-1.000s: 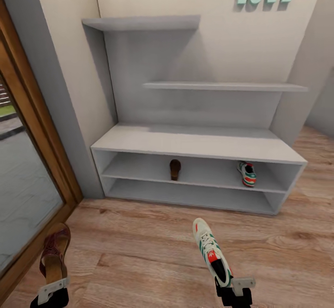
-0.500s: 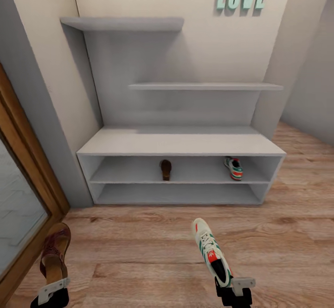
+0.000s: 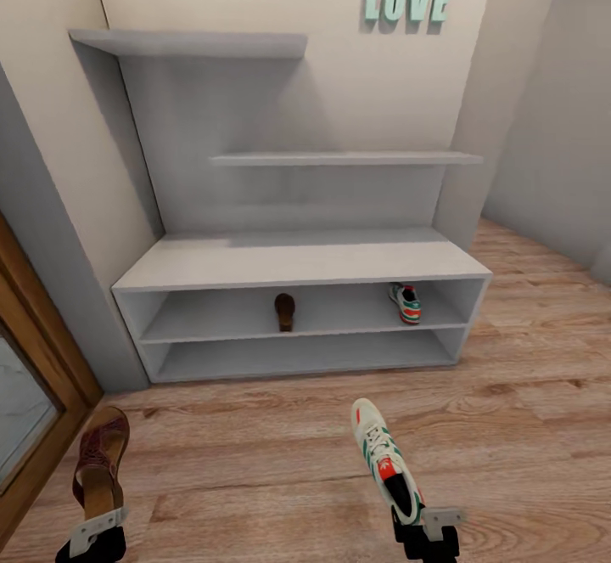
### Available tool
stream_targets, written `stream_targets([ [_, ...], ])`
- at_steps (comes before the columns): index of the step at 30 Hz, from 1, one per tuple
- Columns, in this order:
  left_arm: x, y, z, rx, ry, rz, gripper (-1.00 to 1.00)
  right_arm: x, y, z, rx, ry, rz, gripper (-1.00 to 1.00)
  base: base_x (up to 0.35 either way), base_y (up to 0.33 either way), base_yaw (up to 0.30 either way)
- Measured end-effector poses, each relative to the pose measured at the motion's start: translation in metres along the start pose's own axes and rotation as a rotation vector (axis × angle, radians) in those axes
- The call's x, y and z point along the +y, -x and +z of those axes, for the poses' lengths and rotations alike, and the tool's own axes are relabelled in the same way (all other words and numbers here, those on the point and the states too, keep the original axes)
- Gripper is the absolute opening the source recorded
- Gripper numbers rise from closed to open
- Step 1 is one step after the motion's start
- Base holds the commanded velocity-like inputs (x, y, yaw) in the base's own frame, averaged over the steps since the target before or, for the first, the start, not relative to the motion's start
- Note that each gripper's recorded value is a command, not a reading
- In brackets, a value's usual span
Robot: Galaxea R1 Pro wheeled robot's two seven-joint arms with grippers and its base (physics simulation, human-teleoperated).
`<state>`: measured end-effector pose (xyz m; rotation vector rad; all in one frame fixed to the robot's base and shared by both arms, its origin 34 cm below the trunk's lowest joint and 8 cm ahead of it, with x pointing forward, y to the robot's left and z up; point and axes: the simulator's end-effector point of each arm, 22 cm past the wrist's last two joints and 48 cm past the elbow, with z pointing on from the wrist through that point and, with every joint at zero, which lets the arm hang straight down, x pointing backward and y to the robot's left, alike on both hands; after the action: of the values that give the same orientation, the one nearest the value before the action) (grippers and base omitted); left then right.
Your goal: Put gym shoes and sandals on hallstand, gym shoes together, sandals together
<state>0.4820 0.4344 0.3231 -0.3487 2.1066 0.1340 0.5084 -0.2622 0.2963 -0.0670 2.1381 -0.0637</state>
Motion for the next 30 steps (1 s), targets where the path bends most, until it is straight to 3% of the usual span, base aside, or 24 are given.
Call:
stream_targets([
  [22, 0.0, 0.0, 0.0, 0.001, 0.0, -0.001, -1.0, 0.005, 0.002, 0.0, -0.004, 0.005, 0.006, -1.0, 0.0, 0.0, 0.0],
  [28, -0.023, -0.002, 0.003, 0.018, -0.061, 0.064, -1.0, -0.012, 0.002, 0.001, -0.008, -0.02, 0.004, -1.0, 0.0, 0.0, 0.0],
  [30, -0.031, -0.003, 0.004, 0.024, -0.082, 0.087, -1.0, -0.039, 0.001, 0.0, -0.007, -0.061, 0.001, -1.0, 0.0, 0.0, 0.0],
])
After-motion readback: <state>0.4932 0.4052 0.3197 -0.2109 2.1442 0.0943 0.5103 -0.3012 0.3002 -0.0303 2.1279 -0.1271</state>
